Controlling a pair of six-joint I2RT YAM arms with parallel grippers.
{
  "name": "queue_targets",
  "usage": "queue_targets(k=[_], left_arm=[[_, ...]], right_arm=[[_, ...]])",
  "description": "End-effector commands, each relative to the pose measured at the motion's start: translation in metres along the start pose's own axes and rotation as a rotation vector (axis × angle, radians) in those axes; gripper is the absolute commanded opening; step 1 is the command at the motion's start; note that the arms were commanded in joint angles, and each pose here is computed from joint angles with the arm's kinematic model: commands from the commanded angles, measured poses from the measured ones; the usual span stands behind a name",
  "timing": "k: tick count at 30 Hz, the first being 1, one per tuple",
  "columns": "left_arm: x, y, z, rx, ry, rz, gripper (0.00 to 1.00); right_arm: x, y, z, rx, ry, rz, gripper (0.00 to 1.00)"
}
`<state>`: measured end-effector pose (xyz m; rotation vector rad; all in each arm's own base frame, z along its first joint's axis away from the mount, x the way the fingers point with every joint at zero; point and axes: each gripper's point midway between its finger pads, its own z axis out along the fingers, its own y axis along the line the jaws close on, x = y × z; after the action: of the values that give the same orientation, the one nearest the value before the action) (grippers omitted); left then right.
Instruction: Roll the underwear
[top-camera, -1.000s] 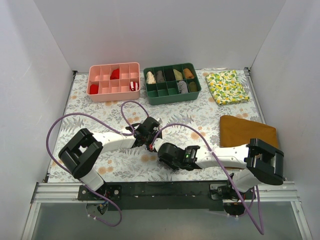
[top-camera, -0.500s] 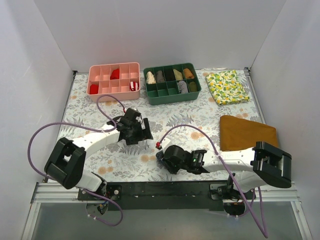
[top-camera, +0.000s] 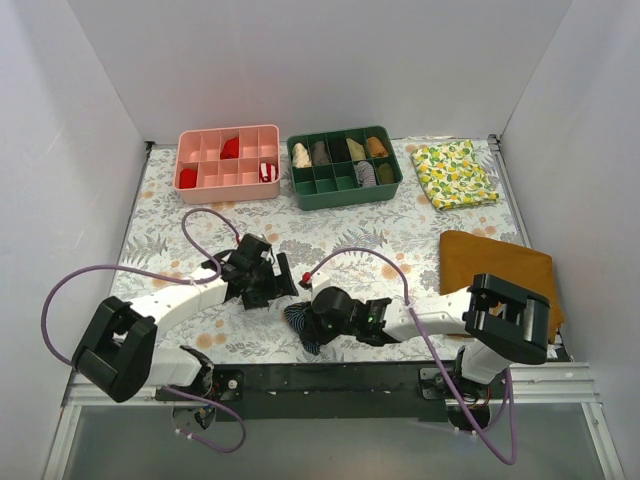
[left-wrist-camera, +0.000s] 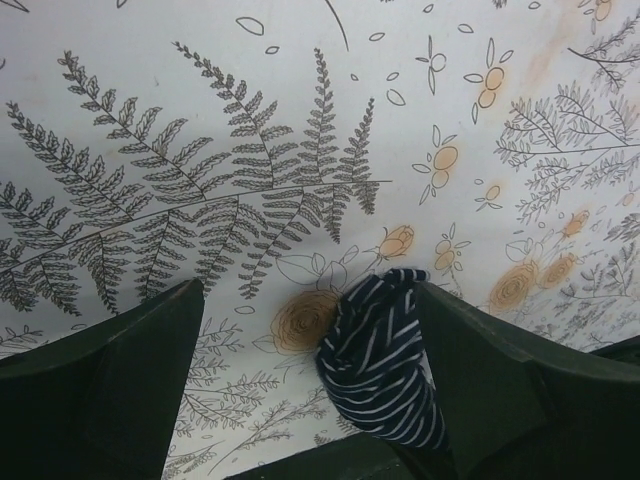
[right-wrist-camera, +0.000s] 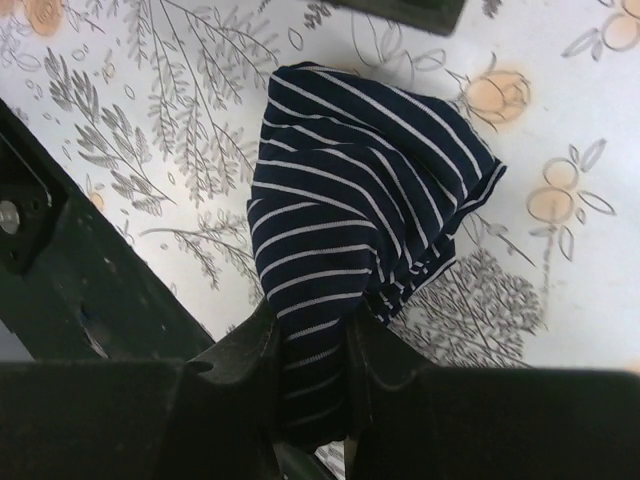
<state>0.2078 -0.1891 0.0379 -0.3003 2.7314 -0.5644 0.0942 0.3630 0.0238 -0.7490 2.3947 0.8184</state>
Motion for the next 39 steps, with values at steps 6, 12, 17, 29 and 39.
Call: queue_targets(k=[6, 12, 17, 29, 39], left_arm=[[-0.021, -0.007, -0.031, 0.022, -0.129, -0.041, 0.86], [-0.043, -0.022, -0.057, 0.063, -0.228, -0.037, 0.74], [-0.044, -0.029, -0.055, 0.086, -0.211, -0.023, 0.67], [-0.040, -0.042, -0.048, 0.136, -0.159, 0.011, 0.60], [-0.046, -0.046, -0.043, 0.130, -0.145, 0.031, 0.60]], right_arm=[[0.042, -0.084, -0.028, 0.344, 0.162, 0.074, 0.01], [-0.024, -0.098, -0.045, 0.409, 0.009, 0.105, 0.01], [-0.071, -0.114, -0.055, 0.471, -0.083, 0.128, 0.01], [-0.167, -0.143, -0.079, 0.576, -0.224, 0.084, 0.01], [-0.262, -0.193, -0.112, 0.787, -0.341, 0.039, 0.01]])
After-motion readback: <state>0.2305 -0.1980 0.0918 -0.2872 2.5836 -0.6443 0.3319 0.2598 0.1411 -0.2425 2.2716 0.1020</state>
